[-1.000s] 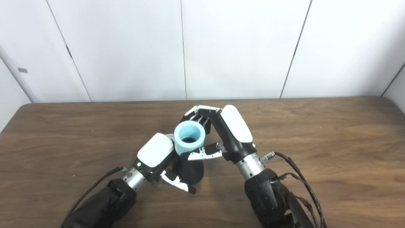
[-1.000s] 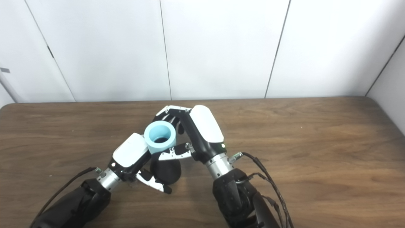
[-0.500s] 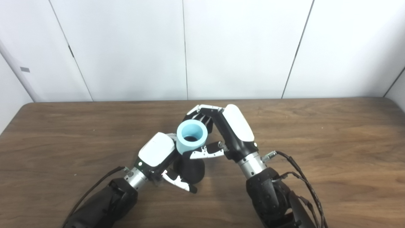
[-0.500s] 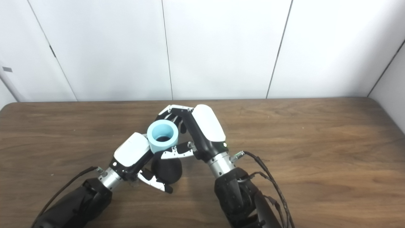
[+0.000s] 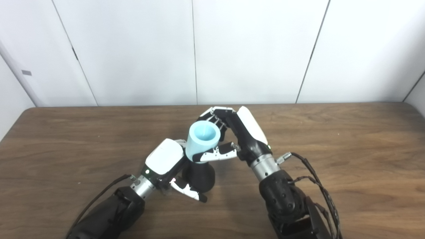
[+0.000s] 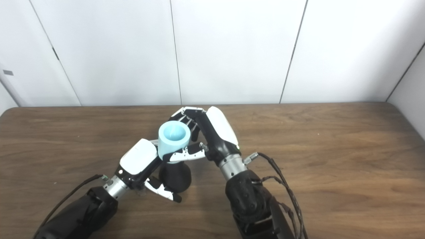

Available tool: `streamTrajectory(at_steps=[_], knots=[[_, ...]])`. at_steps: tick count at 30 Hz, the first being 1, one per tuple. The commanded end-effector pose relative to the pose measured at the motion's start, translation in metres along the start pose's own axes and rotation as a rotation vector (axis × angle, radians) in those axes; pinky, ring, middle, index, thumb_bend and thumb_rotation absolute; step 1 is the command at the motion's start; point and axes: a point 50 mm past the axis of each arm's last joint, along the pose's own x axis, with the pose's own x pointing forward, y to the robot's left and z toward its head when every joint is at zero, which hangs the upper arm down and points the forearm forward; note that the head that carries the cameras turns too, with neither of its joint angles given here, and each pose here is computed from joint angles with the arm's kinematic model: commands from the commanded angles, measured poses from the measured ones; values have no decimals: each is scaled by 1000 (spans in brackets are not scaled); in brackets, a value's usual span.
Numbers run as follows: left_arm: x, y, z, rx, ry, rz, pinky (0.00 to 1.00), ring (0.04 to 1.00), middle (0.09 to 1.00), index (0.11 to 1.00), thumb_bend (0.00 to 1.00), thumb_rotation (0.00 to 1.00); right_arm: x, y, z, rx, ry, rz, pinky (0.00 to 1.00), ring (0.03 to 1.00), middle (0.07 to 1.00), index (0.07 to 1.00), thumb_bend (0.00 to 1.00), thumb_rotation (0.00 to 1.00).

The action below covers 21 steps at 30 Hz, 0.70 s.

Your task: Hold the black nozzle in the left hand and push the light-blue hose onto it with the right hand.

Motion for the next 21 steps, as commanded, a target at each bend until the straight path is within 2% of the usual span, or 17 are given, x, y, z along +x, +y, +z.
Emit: streamTrajectory(at_steps=[1, 14, 21], knots=[[-54, -135, 96, -308, 78, -225, 616, 467, 455, 509, 503, 0, 12, -23, 42, -64, -127, -56, 245, 365, 462, 549, 509, 0], [-51, -136, 98, -310, 76, -228, 615, 466, 455, 509, 503, 0, 8, -20, 63, -317, -207, 10, 231, 349, 458, 550, 507, 0], [-50, -135, 99, -305, 74, -227, 614, 471, 456, 505, 504, 0, 7, -12, 55, -347, -215, 19, 219, 343, 457, 550, 506, 0]])
